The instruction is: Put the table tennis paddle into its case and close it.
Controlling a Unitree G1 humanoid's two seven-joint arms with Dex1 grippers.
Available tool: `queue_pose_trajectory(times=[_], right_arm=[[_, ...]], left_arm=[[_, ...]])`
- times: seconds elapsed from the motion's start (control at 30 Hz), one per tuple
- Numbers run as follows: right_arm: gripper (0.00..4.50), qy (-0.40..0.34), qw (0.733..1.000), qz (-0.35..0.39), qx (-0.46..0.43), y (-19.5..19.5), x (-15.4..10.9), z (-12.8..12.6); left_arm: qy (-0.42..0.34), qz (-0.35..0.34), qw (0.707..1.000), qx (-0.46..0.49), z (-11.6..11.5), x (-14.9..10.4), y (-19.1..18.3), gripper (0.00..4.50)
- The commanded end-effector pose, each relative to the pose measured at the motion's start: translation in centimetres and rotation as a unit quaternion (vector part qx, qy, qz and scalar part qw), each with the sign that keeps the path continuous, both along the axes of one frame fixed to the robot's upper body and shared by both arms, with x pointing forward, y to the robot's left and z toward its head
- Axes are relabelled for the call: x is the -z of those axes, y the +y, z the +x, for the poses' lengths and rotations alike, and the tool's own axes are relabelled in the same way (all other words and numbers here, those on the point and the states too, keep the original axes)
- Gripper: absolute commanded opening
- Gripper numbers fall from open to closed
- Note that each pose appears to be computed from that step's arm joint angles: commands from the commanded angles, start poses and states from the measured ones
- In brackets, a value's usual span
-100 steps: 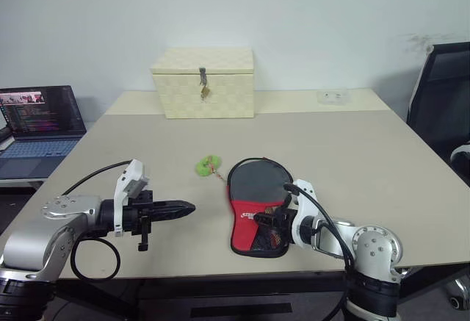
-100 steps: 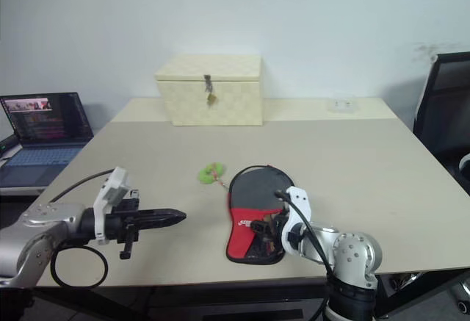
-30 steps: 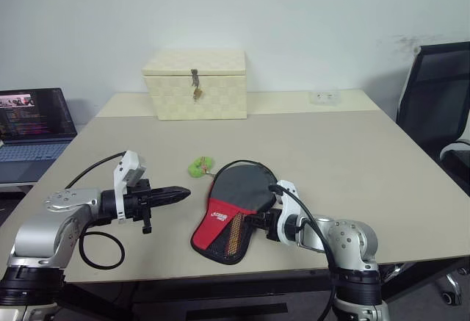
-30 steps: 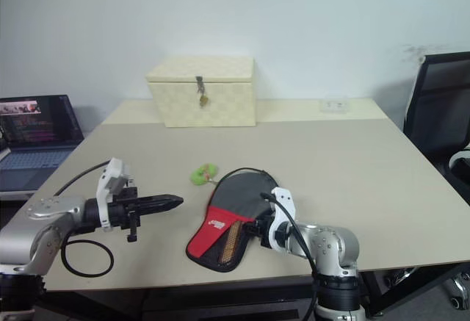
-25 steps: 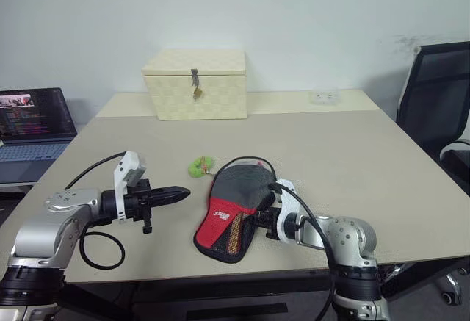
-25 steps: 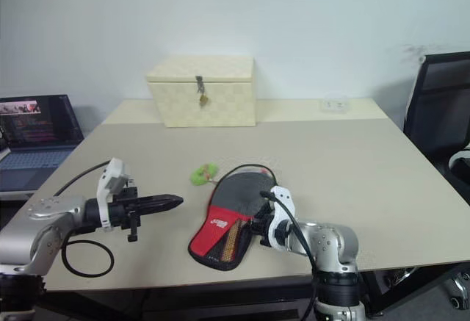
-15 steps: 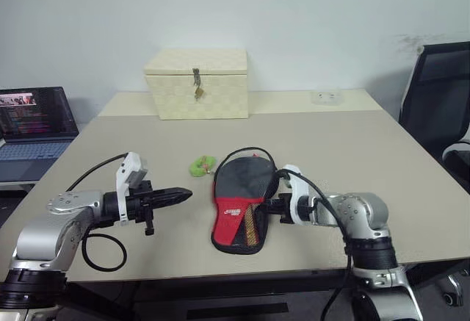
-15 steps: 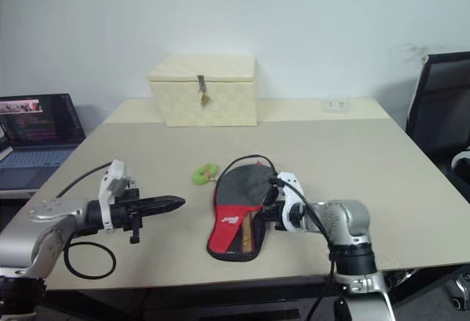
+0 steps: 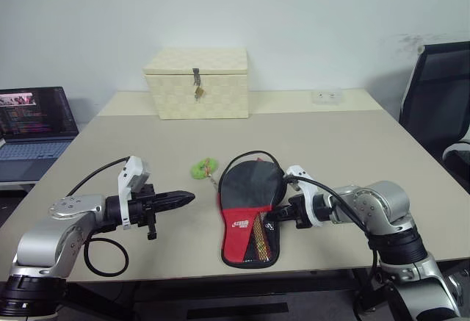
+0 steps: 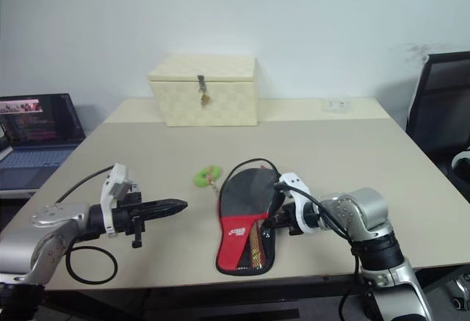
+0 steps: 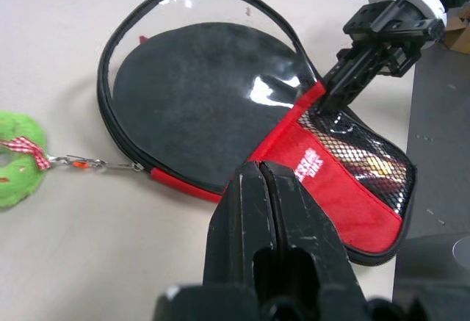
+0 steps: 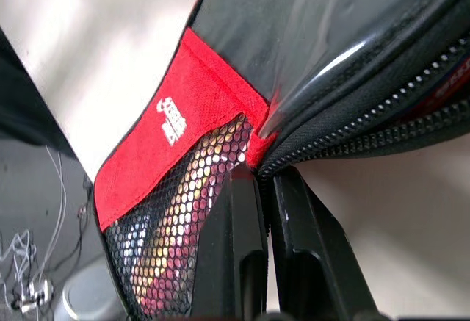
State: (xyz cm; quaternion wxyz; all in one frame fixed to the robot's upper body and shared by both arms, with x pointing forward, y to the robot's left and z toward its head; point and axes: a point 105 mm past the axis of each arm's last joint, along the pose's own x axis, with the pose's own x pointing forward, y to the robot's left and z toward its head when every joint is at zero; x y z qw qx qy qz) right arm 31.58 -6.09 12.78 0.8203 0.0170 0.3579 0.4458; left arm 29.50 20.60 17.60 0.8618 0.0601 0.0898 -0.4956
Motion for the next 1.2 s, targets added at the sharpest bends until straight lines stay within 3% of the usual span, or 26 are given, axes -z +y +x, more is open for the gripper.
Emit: queue_pose_trajectory(times=[0.03,0.2,0.57,0.83,0.97,1.1,1.2], right_arm=[[0.03,-0.016,0.999,0.011,-0.033,0.8,-0.8,-0.5],[0.03,-0.02,0.999,-0.002,-0.049,0.7,-0.5,-0.5],[0.03,-0.058,0.995,-0.049,-0.059,-0.8,-0.7,2.2],[0.03,-0.044,0.996,-0.046,-0.065,-0.6,0.1,1.3],[1.07,-0.052,0.997,-0.054,-0.035,-1.7,0.4,1.2],[2.45,-0.096,0.992,-0.076,-0.036,-2.6,0.1,0.8],[3.54,-0.138,0.987,-0.069,-0.037,-3.0,-1.7,0.5]], left_arm=[[-0.021,-0.002,1.0,0.005,-0.3,-1.1,-0.1,0.0],[-0.021,-0.001,1.0,0.005,-0.3,-1.2,-0.1,0.0],[-0.02,0.001,1.0,0.007,-0.4,-1.1,-0.3,0.0],[-0.021,0.0,1.0,0.008,-0.3,-1.1,-0.4,0.0],[-0.021,-0.002,1.0,0.007,-0.3,-1.0,-0.5,0.0],[-0.021,-0.005,1.0,0.006,-0.3,-0.9,-0.6,0.0],[-0.021,-0.007,1.0,0.004,-0.3,-0.9,-0.6,0.0]])
